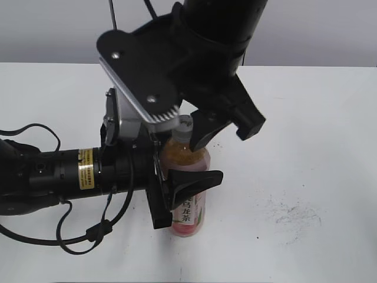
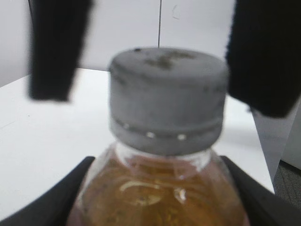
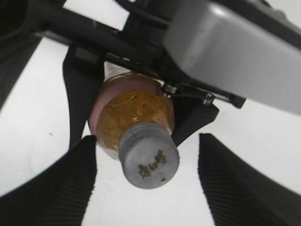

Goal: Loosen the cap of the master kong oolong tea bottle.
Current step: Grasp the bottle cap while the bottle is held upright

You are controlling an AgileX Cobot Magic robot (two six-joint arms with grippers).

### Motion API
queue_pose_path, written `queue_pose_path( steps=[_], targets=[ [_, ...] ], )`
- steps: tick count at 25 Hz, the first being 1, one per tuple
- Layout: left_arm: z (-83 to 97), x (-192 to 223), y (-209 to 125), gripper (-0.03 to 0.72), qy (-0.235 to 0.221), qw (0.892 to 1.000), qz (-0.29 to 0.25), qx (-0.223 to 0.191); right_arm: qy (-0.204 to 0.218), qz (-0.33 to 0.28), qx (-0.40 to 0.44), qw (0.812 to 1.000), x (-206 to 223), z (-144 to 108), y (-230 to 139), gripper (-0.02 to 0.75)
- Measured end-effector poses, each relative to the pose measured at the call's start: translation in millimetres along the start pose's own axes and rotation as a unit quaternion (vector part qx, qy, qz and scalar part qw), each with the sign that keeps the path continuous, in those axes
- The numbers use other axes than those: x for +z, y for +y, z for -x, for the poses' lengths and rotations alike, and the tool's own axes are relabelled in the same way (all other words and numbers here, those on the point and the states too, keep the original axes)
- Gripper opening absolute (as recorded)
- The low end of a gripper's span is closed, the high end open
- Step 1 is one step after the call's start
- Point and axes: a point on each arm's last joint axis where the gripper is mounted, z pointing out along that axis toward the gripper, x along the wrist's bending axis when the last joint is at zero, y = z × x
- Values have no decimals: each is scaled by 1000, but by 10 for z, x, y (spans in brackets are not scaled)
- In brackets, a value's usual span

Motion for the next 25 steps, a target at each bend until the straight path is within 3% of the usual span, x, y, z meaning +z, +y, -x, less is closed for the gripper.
queue_pose_path(
  steps=[2, 4, 6, 10, 14, 19, 25],
  targets=[
    [0, 0, 0, 446, 0, 1000, 0, 0, 0, -2, 106, 994, 0, 0, -3, 547],
    [0, 0, 0, 446, 0, 1000, 0, 0, 0, -2, 205, 979, 0, 0, -3, 594],
    [0, 0, 0, 446, 0, 1000, 0, 0, 0, -1, 285, 959, 0, 0, -3, 582],
    [-1, 0, 0, 446, 1, 1000, 0, -1, -1, -1, 447, 895, 0, 0, -3, 547],
    [-1, 0, 0, 446, 1, 1000, 0, -1, 3, -3, 526, 850, 21, -10, -4, 543],
    [-2, 0, 1, 446, 1, 1000, 0, -1, 13, -16, 550, 835, 117, -27, -19, 494],
    [-2, 0, 1, 446, 1, 1000, 0, -1, 9, -24, 549, 836, 123, -32, -36, 286]
  ],
)
